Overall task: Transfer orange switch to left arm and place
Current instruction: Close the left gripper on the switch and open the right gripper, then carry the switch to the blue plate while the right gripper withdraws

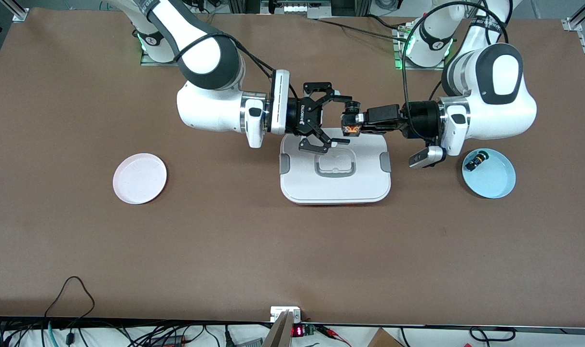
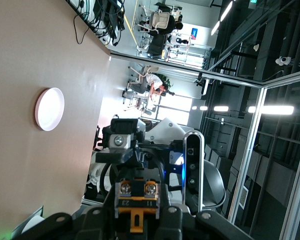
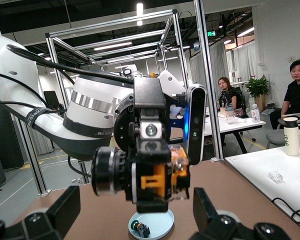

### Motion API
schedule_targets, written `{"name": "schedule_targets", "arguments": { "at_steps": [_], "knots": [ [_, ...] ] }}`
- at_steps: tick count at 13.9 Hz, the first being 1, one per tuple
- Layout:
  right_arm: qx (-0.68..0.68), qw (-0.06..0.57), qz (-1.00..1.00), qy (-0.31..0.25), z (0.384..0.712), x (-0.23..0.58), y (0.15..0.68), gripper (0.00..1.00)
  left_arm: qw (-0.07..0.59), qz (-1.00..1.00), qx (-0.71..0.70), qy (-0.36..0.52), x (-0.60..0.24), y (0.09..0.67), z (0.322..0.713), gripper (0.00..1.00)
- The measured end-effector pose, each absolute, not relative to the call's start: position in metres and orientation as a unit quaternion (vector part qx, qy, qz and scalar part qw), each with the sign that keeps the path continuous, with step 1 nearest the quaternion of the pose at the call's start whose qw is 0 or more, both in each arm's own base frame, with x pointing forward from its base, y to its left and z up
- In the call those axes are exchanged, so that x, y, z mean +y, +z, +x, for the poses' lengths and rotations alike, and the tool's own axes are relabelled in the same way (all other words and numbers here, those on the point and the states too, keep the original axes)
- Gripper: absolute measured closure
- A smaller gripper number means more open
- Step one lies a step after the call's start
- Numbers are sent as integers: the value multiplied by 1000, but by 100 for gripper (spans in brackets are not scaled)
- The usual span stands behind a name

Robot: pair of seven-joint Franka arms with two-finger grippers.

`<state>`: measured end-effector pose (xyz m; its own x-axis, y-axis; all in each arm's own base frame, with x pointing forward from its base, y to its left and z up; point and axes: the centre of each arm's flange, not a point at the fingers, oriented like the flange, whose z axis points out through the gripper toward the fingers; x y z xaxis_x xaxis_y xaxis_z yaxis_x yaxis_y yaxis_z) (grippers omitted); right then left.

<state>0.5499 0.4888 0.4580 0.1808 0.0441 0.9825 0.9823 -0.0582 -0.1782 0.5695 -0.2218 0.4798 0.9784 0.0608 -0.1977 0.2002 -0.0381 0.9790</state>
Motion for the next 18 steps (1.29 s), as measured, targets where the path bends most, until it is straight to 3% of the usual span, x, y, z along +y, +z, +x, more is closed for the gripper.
{"name": "schedule_targets", "arguments": {
  "at_steps": [5,10,14,18],
  "knots": [
    [-445,510,-578,-456,556,482,457,0,604,794,48,-51,-150,468,573,66],
    [-417,469,-635,-451,593,402,416,0,353,930,-13,-100,-43,414,560,66],
    [-401,432,-690,-419,594,324,368,0,171,973,-41,-148,27,368,555,66],
    [-274,452,-775,-348,597,248,354,0,33,986,-65,-151,99,315,566,66]
  ]
}}
